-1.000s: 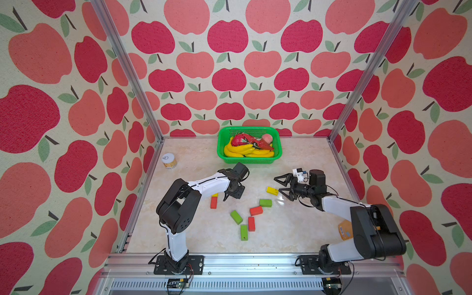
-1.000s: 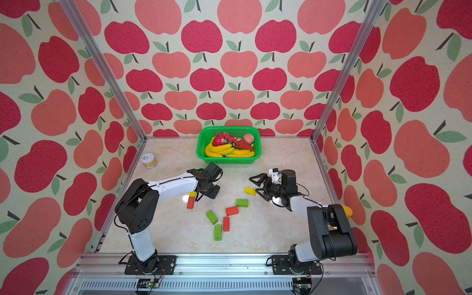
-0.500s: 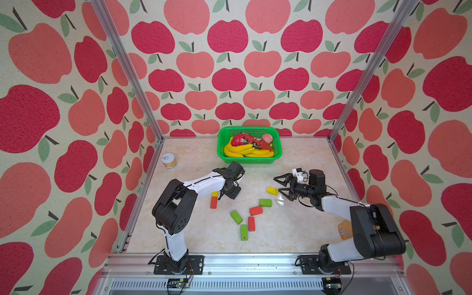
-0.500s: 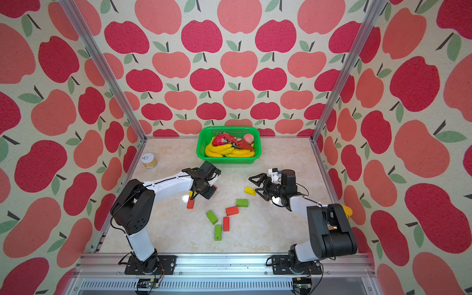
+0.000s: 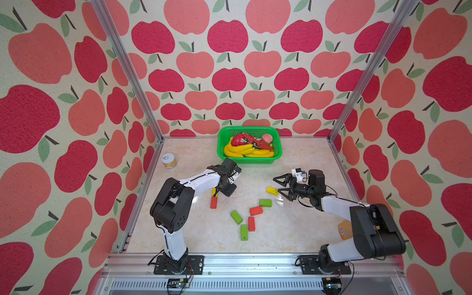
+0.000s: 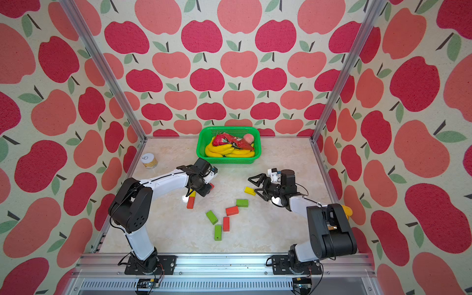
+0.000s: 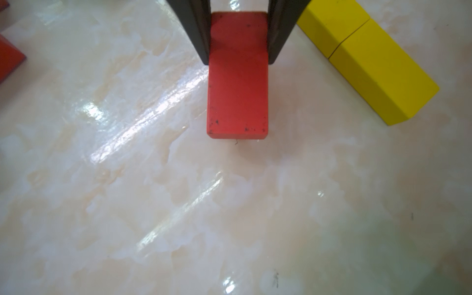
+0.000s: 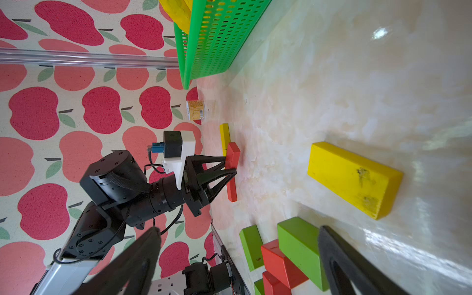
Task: Assemble the letter k with building blocks
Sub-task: Assemble the building block at the center of the board.
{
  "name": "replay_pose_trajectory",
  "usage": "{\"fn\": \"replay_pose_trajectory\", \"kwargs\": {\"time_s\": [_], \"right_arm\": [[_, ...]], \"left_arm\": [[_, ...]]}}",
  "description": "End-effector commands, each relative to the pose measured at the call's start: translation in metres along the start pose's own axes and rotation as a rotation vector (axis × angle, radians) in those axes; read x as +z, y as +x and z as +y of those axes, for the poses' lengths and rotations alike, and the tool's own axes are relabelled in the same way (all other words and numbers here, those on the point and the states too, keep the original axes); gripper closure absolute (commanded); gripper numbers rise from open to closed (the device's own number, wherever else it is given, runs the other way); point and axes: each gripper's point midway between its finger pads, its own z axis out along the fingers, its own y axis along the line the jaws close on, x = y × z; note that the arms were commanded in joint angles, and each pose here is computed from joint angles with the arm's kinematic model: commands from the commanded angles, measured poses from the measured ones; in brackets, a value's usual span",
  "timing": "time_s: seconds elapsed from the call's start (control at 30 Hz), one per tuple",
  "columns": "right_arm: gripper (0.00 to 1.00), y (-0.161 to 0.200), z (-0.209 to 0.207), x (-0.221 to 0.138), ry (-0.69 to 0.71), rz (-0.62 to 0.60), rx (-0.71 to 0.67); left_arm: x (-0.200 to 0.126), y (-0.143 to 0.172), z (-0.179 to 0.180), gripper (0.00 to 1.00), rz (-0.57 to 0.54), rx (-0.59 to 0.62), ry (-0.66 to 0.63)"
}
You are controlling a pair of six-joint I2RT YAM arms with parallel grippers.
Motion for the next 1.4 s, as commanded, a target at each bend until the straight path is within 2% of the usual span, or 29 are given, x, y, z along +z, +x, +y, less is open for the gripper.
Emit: {"fn": "replay_pose_trajectory", "kwargs": {"time_s": [0.0,0.43,0.57,0.67,0.83,1.03,1.37], "right_arm": [[0.01,0.0,0.01,0.001,-0.024,0.012,-0.022],[0.01,0.0,0.006,0.004,-0.018,0.016,-0.012],[0.01,0.0,0.005,0.004,-0.016,0.016,-0.013],[0.01,0.0,0.004,0.005,-0.014,0.017,-0.01],[0.01,0.0,0.003,0.005,-0.014,0.018,-0.01],[0.01,0.0,0.003,0.006,-0.014,0.02,-0.007],[0.01,0.0,0.005,0.005,-0.018,0.021,-0.01]], "left_arm": [[0.006,-0.004,0.001,0.69,0.016,0.018,0.037],[0.022,-0.002,0.007,0.66,0.047,-0.012,0.04],[0.021,-0.005,0.006,0.52,0.029,-0.015,0.03],[0.018,-0.01,0.003,0.48,0.008,-0.006,0.022],[0.017,-0.021,-0.002,0.47,-0.015,0.004,0.016],[0.024,-0.033,0.002,0.49,0.01,-0.008,-0.027],[0.031,-0.029,0.006,0.56,0.062,-0.007,-0.054]]}}
